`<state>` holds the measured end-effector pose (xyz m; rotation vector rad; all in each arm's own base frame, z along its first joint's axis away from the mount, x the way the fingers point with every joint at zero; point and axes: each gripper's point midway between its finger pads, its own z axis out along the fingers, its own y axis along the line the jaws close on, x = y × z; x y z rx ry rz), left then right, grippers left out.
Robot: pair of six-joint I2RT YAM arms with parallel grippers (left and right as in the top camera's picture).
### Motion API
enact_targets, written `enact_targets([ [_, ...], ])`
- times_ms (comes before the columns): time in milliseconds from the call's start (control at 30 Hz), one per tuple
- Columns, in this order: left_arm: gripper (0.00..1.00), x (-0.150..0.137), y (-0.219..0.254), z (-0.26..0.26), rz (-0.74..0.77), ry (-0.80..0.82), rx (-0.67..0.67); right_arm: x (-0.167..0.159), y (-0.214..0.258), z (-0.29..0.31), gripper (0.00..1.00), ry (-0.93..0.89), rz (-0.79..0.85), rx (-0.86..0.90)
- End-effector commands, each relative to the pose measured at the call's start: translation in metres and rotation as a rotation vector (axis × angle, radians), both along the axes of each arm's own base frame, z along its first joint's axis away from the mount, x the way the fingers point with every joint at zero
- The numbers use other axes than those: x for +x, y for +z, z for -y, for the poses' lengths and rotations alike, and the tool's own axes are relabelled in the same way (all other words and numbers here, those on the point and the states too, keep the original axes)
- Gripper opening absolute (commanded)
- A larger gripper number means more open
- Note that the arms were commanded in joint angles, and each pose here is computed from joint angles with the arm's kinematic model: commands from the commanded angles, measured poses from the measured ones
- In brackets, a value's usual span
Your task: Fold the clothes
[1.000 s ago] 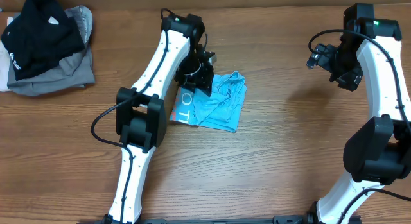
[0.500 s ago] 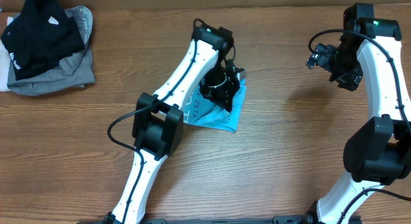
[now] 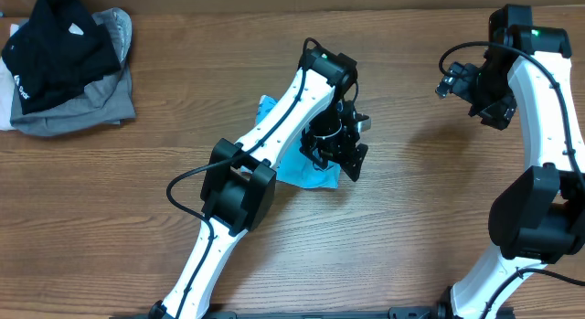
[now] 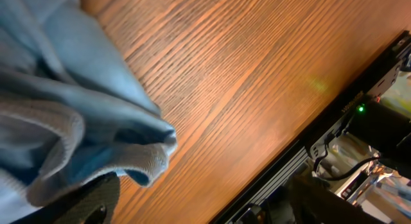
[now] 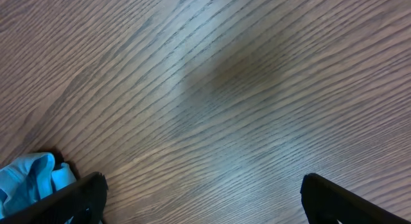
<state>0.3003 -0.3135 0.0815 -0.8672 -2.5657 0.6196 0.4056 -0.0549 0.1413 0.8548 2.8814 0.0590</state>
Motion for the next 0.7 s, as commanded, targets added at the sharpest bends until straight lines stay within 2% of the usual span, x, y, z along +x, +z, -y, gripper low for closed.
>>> enact_targets([
  [0, 0.88, 0.024, 0.016, -0.011, 0.058, 0.030, -0.043, 0.003, 0.013, 0.001, 1.00, -0.001, 0.040, -0.011],
  [167, 0.88, 0.077, 0.051, -0.046, 0.181, 0.158, -0.108, 0.003, 0.013, 0.001, 1.00, -0.001, 0.041, -0.011],
  [267, 0.91, 0.110, 0.072, -0.090, 0.259, 0.266, -0.114, 0.003, 0.013, 0.001, 1.00, -0.001, 0.041, -0.011],
  [367, 0.93, 0.133, 0.072, -0.140, 0.278, 0.372, -0.081, 0.003, 0.013, 0.001, 1.00, -0.001, 0.040, -0.011],
  [500, 0.95, 0.141, 0.059, -0.192, 0.230, 0.455, -0.095, 0.003, 0.013, 0.001, 1.00, -0.001, 0.040, -0.011],
  [667, 1.00, 0.136, 0.040, -0.201, 0.129, 0.496, -0.224, 0.003, 0.013, 0.001, 1.00, -0.001, 0.040, -0.011],
])
